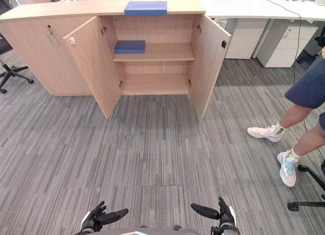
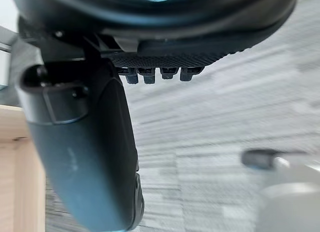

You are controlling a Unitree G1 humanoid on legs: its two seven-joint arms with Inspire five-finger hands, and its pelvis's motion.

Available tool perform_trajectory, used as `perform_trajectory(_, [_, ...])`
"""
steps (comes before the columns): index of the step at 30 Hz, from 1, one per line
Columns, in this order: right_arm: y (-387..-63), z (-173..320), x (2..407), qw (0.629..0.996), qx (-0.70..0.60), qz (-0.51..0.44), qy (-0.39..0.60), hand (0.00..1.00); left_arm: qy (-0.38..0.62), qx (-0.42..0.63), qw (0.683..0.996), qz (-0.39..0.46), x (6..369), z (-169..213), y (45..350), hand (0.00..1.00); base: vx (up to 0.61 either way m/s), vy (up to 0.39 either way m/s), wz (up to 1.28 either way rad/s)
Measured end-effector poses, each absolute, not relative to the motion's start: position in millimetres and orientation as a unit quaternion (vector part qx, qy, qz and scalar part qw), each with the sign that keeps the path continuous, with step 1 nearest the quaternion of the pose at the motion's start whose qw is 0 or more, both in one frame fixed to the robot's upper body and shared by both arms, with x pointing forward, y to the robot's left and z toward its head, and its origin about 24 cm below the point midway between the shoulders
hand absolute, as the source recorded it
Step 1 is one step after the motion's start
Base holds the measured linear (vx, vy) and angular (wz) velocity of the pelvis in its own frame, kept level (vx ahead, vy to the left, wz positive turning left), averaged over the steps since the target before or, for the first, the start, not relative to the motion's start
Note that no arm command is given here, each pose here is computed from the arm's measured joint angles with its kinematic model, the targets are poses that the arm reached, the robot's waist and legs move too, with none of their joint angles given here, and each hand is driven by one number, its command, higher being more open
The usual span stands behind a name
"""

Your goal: Walk over to the cabinet, pick up the folder, carry it to the office cabinet, place the folder inside the office cabinet, then close the office cabinet door

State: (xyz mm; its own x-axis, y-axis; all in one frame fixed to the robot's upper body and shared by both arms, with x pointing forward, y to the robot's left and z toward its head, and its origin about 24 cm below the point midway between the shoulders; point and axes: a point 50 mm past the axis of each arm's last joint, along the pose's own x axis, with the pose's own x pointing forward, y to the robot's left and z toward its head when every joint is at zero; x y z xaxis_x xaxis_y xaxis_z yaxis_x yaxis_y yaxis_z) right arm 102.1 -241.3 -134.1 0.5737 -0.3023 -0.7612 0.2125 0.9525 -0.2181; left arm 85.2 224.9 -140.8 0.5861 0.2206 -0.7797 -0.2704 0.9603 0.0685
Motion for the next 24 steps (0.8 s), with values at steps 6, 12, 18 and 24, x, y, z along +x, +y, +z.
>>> perform_trajectory(6, [-244,-128,116,0.896,-0.072,-0.127,0.418,1.0,0.412,-0.028,0.9,0.141,91,-135,230,1.0,0.08,0.025,0.03])
perform_trajectory(12, [-246,-124,122,0.902,-0.075,-0.122,0.407,1.0,0.399,-0.028,0.904,0.152,94,-131,234,1.0,0.02,0.004,0.0])
perform_trajectory(18, [-255,-115,132,0.909,-0.088,-0.13,0.385,1.0,0.364,-0.055,0.912,0.18,100,-122,232,1.0,-0.02,0.013,-0.07])
perform_trajectory(24, [-249,-116,135,0.91,-0.079,-0.132,0.385,1.0,0.339,-0.06,0.917,0.203,103,-113,241,1.0,0.11,0.093,0.1])
